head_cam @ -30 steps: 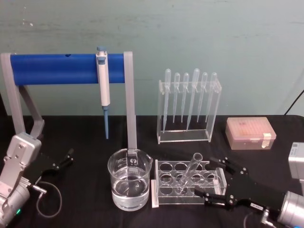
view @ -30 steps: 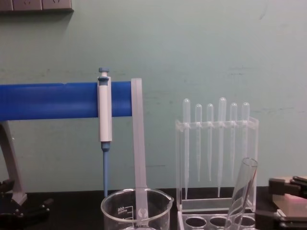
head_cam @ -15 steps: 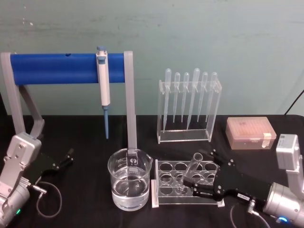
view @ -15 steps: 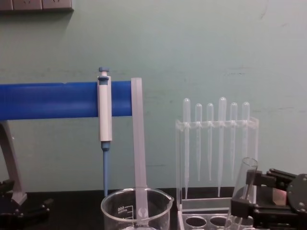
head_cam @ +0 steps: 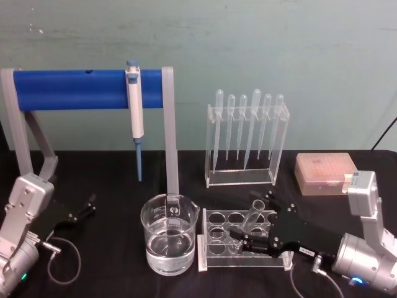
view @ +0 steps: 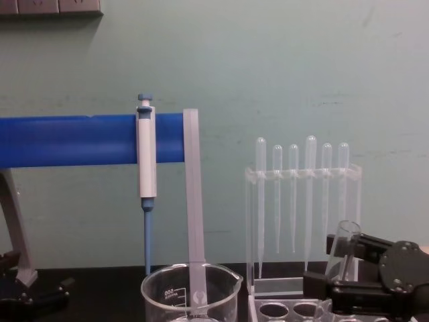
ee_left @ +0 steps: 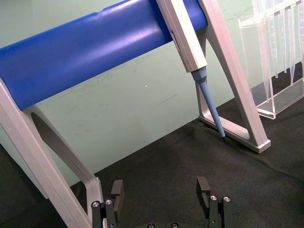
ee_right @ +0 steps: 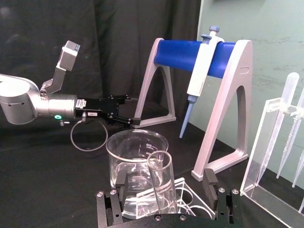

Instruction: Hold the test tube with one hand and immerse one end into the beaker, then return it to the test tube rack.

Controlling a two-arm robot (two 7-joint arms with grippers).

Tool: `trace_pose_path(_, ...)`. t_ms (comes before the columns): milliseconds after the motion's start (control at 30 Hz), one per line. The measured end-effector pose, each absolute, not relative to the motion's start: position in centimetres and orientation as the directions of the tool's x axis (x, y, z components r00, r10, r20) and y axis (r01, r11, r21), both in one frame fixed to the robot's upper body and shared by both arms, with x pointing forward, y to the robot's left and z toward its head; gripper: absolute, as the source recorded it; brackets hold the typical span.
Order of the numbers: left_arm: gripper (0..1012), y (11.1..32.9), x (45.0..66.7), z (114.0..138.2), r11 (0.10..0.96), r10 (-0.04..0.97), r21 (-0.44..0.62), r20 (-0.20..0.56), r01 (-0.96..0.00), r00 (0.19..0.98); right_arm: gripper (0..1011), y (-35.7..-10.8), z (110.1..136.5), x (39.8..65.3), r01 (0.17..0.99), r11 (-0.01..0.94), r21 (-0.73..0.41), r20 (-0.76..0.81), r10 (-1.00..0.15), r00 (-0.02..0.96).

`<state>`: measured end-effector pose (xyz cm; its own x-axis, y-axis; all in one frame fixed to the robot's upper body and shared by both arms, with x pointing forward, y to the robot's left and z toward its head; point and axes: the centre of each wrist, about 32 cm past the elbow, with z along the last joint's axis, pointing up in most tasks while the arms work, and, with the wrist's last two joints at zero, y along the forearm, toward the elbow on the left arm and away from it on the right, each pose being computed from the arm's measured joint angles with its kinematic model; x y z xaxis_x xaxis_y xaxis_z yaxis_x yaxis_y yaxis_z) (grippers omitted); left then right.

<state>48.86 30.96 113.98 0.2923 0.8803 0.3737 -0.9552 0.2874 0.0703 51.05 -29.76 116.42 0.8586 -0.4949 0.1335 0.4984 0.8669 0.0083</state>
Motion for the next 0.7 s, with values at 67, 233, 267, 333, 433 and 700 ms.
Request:
trace_pose_path(67,1000,30.96,48.86,113.98,0.287,0.880,0.070,0.374,-0.955,0.292,1000,-29.66,116.43,51.16,0.497,0.867,0.008,0.135,-0.494,0.859)
trace_pose_path(233,1000,30.96,48.86,113.98,0.287,0.880,0.070,0.374,-0.955,0.292,1000,-29.45,116.47,51.32,0.494,0.869,0.002,0.143,-0.490,0.860)
trace_pose_path(267,1000,30.96,48.86,113.98,0.287,0.880,0.070,0.374,-0.955,0.292,1000,-29.47,116.47,51.31,0.495,0.869,0.002,0.143,-0.490,0.860)
trace_pose_path(333,1000,30.96,48.86,113.98,0.287,0.880,0.070,0.374,-0.955,0.292,1000,-29.49,116.46,51.30,0.495,0.869,0.003,0.143,-0.490,0.860)
trace_pose_path(433,1000,30.97,48.86,113.98,0.287,0.880,0.070,0.374,-0.955,0.292,985,-29.51,116.46,51.28,0.496,0.869,0.004,0.141,-0.491,0.860)
trace_pose_path(700,1000,30.96,48.86,113.98,0.287,0.880,0.070,0.374,-0.955,0.292,811,-29.55,116.46,51.26,0.497,0.868,0.006,0.139,-0.493,0.859)
